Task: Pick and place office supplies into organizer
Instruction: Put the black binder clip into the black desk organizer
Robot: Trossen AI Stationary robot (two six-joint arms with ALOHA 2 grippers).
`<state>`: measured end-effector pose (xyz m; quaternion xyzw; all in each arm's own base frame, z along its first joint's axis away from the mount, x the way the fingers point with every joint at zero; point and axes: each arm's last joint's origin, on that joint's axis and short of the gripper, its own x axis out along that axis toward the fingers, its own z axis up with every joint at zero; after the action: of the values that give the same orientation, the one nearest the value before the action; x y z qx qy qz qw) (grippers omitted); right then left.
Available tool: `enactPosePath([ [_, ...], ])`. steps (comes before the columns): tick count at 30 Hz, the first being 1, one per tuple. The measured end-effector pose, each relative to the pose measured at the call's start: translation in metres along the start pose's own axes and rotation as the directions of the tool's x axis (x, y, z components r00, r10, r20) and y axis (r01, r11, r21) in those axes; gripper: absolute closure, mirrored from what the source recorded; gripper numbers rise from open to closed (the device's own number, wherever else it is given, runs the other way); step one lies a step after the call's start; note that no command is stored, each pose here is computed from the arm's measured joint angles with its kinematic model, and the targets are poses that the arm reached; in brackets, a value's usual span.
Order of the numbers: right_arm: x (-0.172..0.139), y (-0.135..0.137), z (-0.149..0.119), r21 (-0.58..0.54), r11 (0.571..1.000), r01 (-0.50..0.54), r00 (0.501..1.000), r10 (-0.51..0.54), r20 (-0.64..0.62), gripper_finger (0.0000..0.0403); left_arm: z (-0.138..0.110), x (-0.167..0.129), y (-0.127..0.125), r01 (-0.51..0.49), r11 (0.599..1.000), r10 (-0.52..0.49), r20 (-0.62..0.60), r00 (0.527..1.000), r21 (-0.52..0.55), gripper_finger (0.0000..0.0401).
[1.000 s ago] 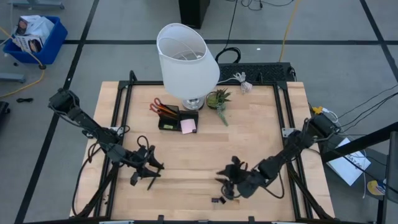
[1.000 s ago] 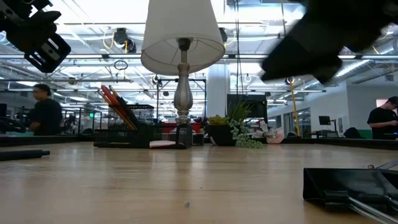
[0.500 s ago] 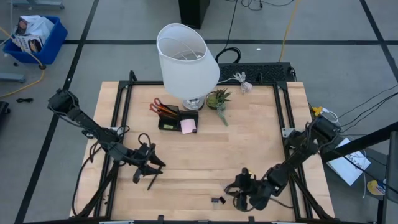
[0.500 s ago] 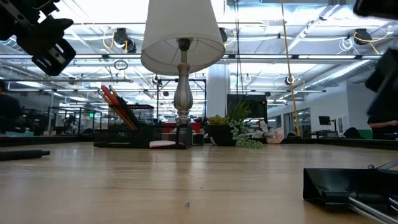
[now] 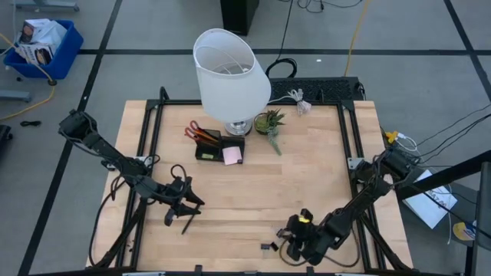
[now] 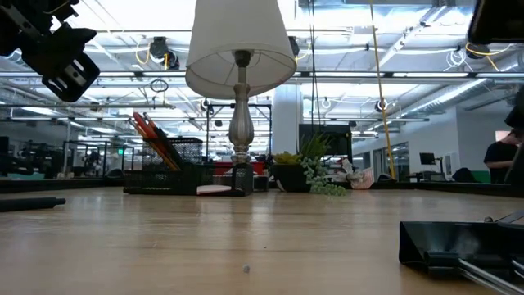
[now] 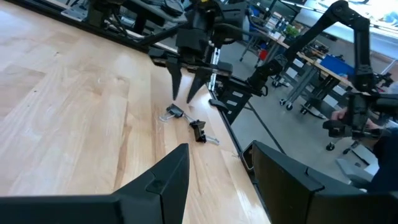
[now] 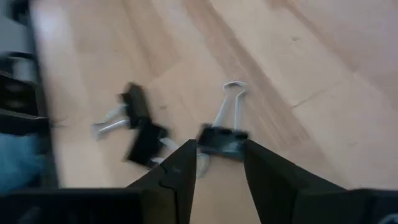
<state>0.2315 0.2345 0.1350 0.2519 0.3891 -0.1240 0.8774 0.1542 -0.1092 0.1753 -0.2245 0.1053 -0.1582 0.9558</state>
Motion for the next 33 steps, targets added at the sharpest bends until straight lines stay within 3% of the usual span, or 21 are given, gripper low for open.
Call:
enactPosePath([
  [8, 0.028, 0.018, 0.006, -0.051, 0.986, 0.159, 0.981, -0.164, -0.100, 0.0282, -0.001, 0.000, 0.000, -0.004, 1.000, 0.004, -0.007, 1.000, 0.003, 0.0222],
  [19, 0.035, 0.015, -0.001, -0.039, 0.980, 0.198, 0.969, -0.201, -0.141, 0.0282, -0.002, 0.000, 0.001, -0.012, 1.000, 0.012, -0.020, 1.000, -0.003, 0.0222],
  [25, 0.039, 0.000, -0.007, 0.014, 0.969, 0.248, 0.939, -0.237, -0.247, 0.0282, -0.002, 0.000, 0.001, -0.012, 1.000, 0.011, -0.019, 1.000, -0.004, 0.0222],
  [33, 0.043, -0.014, -0.010, -0.038, 0.962, 0.271, 0.928, -0.271, -0.257, 0.0282, -0.002, 0.000, 0.001, -0.011, 1.000, 0.011, -0.019, 1.000, 0.015, 0.0222],
])
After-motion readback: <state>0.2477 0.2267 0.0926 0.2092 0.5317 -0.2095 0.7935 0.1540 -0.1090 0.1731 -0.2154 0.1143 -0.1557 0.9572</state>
